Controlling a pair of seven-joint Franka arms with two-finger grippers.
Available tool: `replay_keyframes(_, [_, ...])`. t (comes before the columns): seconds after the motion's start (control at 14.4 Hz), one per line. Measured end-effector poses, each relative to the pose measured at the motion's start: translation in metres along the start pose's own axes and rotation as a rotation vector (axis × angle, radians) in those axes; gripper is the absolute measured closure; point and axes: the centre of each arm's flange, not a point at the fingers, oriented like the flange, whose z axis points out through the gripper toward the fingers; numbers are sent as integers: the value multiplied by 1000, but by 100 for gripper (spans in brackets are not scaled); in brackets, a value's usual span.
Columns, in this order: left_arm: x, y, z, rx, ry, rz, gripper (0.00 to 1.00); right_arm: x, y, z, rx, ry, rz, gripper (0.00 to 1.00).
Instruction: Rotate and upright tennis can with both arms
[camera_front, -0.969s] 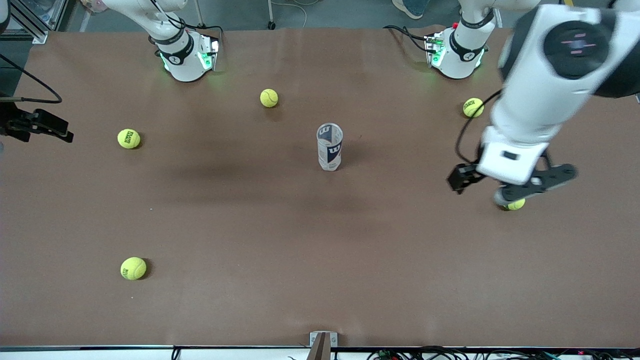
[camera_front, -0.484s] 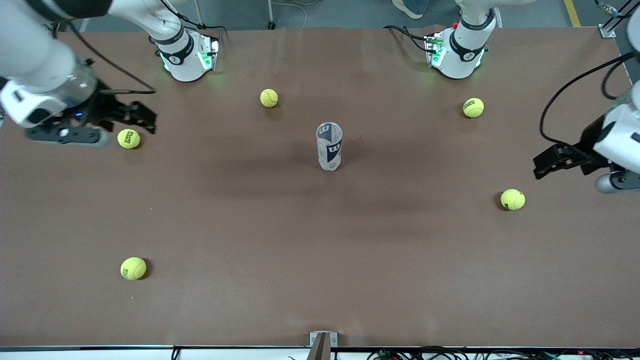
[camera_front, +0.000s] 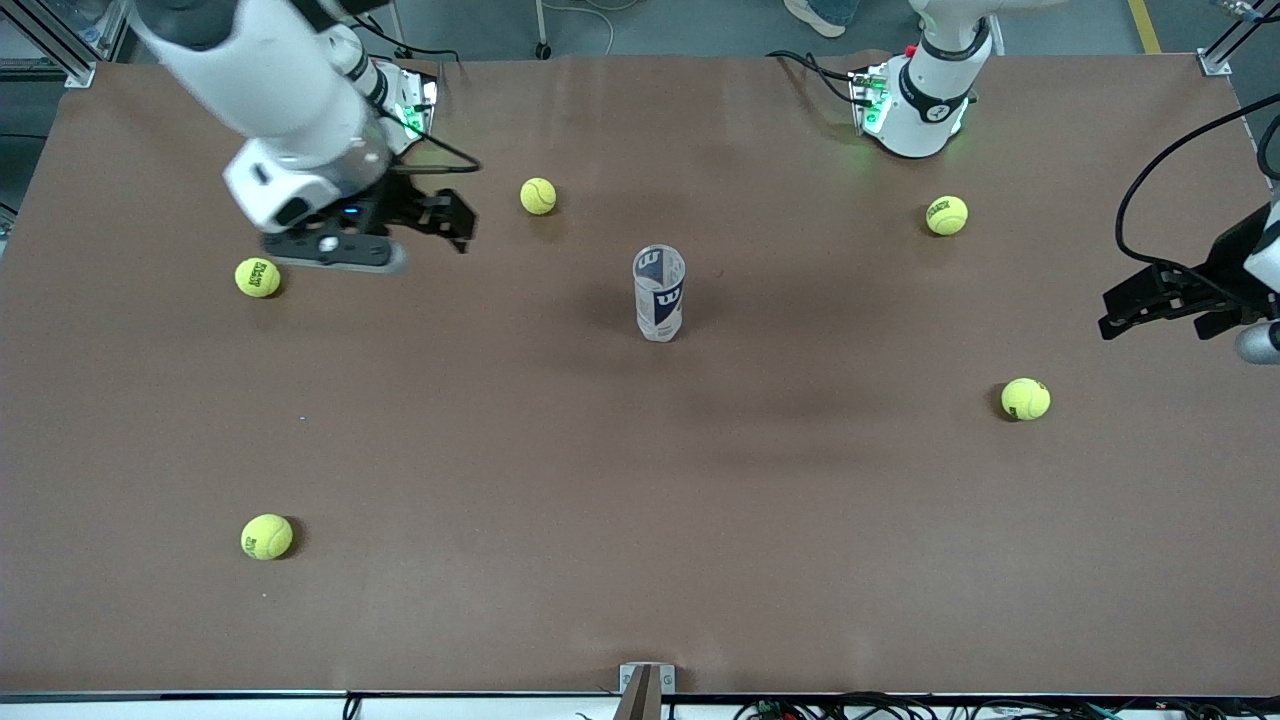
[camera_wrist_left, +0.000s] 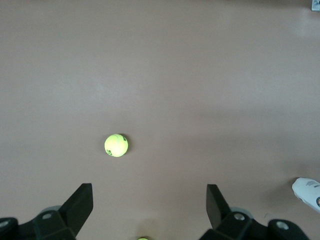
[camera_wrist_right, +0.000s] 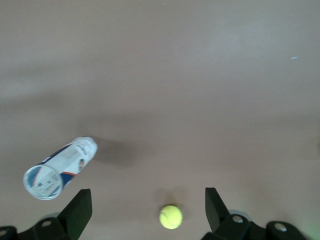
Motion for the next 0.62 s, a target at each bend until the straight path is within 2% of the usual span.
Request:
replay_keyframes(0.28, [0, -1, 0, 0, -1, -1, 0, -35, -76, 45, 9, 20, 44, 0])
replay_keyframes(0.62, [-1, -4, -2, 1, 2, -6, 0, -54, -124, 104, 14, 31, 64, 0])
